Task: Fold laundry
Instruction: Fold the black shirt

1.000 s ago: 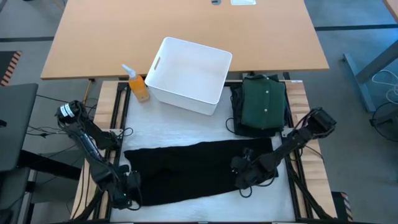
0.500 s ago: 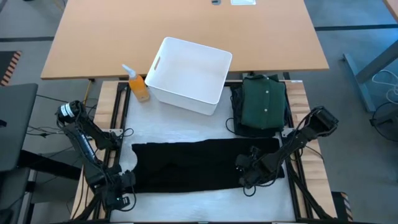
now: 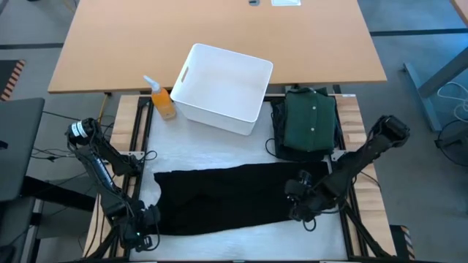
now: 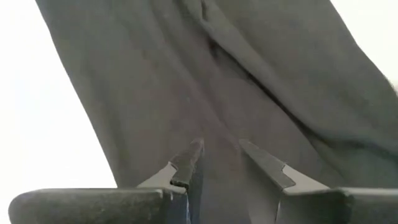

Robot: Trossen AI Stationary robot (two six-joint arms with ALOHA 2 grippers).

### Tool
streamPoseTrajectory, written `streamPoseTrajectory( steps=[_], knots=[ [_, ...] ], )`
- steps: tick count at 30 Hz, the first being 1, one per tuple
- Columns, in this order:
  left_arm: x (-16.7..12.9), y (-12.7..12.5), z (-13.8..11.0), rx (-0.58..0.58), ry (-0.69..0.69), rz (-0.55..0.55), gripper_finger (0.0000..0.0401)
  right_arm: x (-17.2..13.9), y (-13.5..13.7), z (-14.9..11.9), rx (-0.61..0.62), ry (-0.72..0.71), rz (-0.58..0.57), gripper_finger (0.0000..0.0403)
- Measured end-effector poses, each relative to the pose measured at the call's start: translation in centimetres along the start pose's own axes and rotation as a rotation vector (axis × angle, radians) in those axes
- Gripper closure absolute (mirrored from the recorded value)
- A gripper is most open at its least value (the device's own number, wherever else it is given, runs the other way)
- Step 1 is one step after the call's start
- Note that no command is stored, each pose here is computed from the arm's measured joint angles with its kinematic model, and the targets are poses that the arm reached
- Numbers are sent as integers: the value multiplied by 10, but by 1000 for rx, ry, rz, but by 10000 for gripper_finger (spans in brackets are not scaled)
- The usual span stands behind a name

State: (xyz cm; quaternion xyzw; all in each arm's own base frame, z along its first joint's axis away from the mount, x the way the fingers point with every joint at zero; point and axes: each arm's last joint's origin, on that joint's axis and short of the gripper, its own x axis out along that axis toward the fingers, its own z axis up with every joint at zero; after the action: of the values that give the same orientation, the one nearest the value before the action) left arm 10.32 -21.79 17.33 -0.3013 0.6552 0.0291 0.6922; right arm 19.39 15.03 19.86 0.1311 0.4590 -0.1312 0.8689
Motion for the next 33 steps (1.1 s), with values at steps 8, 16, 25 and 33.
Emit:
streamPoseTrajectory(
  steps=[8, 16, 25, 33],
  knots=[
    [-1, -7, 3, 74, 3, -71, 278, 5, -1, 3, -17, -33, -38, 281],
    [-25, -14, 36, 272, -499, -133, 269, 9, -4, 10, -8, -45, -42, 281],
    [-1, -29, 105, 669, -706, 69, 269, 10, -2, 14, -4, -67, -21, 281],
    [1, -37, 135, 689, -559, 329, 269, 9, -2, 14, -6, -67, -19, 281]
  ],
)
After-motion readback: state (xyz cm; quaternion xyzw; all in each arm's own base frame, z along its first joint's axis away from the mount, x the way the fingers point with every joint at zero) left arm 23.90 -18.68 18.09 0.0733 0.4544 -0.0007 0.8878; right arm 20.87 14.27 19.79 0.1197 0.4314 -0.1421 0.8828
